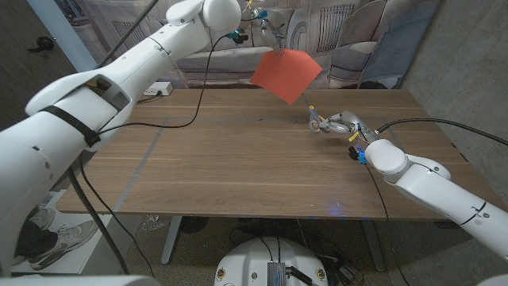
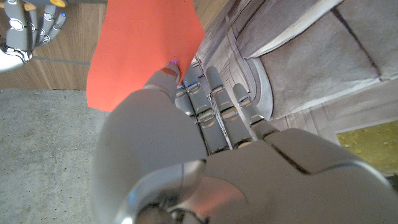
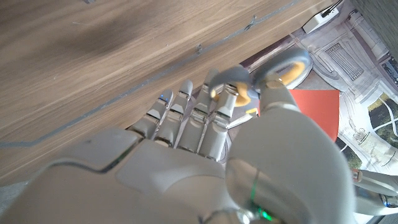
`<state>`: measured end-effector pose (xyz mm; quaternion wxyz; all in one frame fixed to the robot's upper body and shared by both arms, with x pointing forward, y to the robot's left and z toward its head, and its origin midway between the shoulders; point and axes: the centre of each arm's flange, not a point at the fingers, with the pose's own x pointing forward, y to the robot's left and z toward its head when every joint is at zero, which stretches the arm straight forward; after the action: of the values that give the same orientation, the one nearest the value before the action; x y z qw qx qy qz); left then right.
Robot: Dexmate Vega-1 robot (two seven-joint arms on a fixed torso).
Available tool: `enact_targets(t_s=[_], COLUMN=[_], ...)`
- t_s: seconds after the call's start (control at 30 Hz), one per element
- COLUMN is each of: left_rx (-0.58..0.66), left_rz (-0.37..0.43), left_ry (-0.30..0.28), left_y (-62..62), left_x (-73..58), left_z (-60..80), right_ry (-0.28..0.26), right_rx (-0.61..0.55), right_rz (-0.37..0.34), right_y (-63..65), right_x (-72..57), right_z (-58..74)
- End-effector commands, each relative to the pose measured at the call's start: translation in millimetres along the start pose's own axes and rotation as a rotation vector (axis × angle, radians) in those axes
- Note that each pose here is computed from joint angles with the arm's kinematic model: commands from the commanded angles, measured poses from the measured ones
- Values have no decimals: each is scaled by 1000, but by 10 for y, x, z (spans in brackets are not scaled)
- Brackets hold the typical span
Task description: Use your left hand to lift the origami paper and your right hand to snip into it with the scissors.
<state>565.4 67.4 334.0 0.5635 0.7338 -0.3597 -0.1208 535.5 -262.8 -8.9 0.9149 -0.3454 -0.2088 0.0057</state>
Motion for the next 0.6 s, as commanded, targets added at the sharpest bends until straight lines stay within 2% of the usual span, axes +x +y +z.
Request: enact_targets(t_s=[0.03,0.1,0.13,0.17,0.2,0.27,0.33,0.37,0.4,0.47,0.57,0.6], left_rx=[-4,1,-2,1,-2,0,2,4,-4,6,5,2], left_rz=[-1,-3,2,-1,-1,9,4,7,6,7,2,-2], left_ry=[-3,-1,2,1,-1,-1,-2,-1,-3,-2,-3,-3], left_y=[2,1,2,5,10,14,21,24,24,18,18,19], left_x=[20,21,21,20,20,15,19,18,19,19,23,25], left_z=[9,10,6,9,9,14,18,19,15,23,25,23], right_ry=[-21,-28,-37,-48,-56,-61,-72,-83,-86,-99,-132,-137], right_rx=[14,34,33,51,61,63,70,90,71,120,130,154], right_rz=[26,66,30,67,56,89,74,103,64,67,44,61], right_y=[-23,-46,-21,-40,-27,-54,-48,-67,-44,-45,-31,-40], right_x=[11,20,16,26,27,38,33,42,30,33,24,24], right_z=[-11,-18,-27,-30,-33,-43,-51,-57,-57,-70,-99,-106])
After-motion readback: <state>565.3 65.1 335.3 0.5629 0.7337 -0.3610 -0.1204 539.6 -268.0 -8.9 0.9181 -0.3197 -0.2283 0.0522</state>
